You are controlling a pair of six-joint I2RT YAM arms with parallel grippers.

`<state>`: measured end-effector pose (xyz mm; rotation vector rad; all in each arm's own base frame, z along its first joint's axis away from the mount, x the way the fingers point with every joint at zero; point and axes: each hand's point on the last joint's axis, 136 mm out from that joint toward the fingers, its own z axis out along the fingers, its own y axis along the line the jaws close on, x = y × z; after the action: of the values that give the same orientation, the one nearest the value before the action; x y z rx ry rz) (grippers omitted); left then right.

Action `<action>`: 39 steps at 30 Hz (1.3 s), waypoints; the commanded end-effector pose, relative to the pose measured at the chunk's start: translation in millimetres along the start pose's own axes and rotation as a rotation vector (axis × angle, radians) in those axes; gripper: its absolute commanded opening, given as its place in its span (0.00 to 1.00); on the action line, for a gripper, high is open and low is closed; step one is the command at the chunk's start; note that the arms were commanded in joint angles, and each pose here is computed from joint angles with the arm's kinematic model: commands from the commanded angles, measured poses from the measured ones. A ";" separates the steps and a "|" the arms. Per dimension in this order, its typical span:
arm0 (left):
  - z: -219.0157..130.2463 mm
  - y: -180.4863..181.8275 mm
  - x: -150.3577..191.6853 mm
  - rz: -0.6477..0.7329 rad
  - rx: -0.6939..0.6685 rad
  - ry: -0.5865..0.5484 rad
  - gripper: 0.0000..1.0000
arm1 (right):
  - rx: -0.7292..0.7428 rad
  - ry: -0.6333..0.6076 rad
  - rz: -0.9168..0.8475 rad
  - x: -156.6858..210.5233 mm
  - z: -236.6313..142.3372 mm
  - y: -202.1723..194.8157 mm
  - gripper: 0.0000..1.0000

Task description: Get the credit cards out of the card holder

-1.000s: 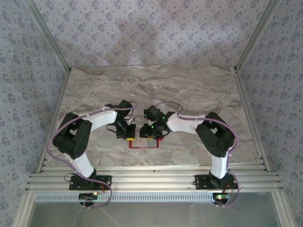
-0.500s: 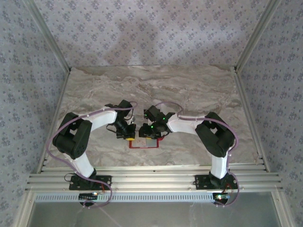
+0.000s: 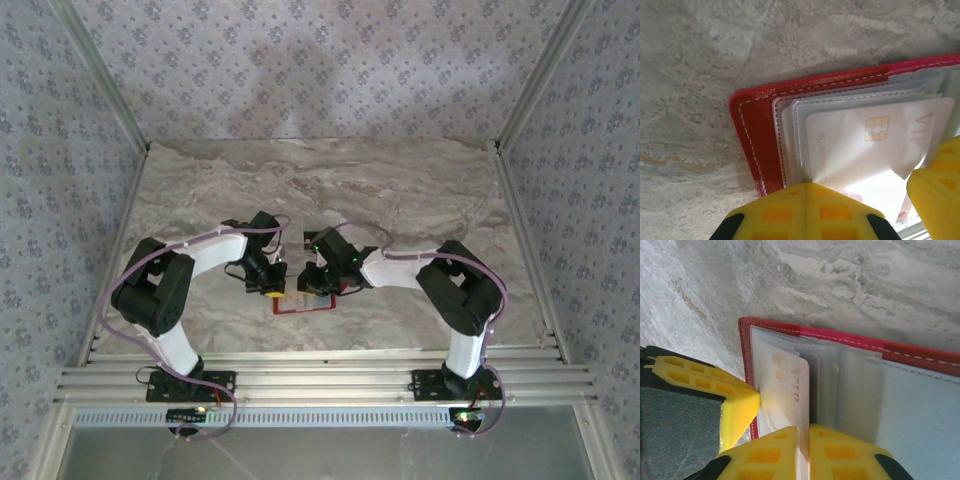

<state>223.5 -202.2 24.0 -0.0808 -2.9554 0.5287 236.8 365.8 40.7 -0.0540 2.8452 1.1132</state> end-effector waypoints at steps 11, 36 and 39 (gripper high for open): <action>6.7 17.2 13.9 -0.011 -0.079 0.061 0.04 | -0.013 -0.060 0.028 -2.1 -23.1 -6.4 0.07; -13.3 -6.9 7.4 -0.006 0.012 0.012 0.07 | 0.070 -0.026 -0.003 1.0 -15.6 -12.9 0.09; -20.2 -22.0 5.1 -0.008 0.087 -0.005 0.07 | 0.063 -0.024 0.011 1.4 -9.6 -16.5 0.09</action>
<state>219.5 -203.6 30.7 -0.0746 -2.9419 0.5473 237.3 345.0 44.8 -0.0375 2.8480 1.0086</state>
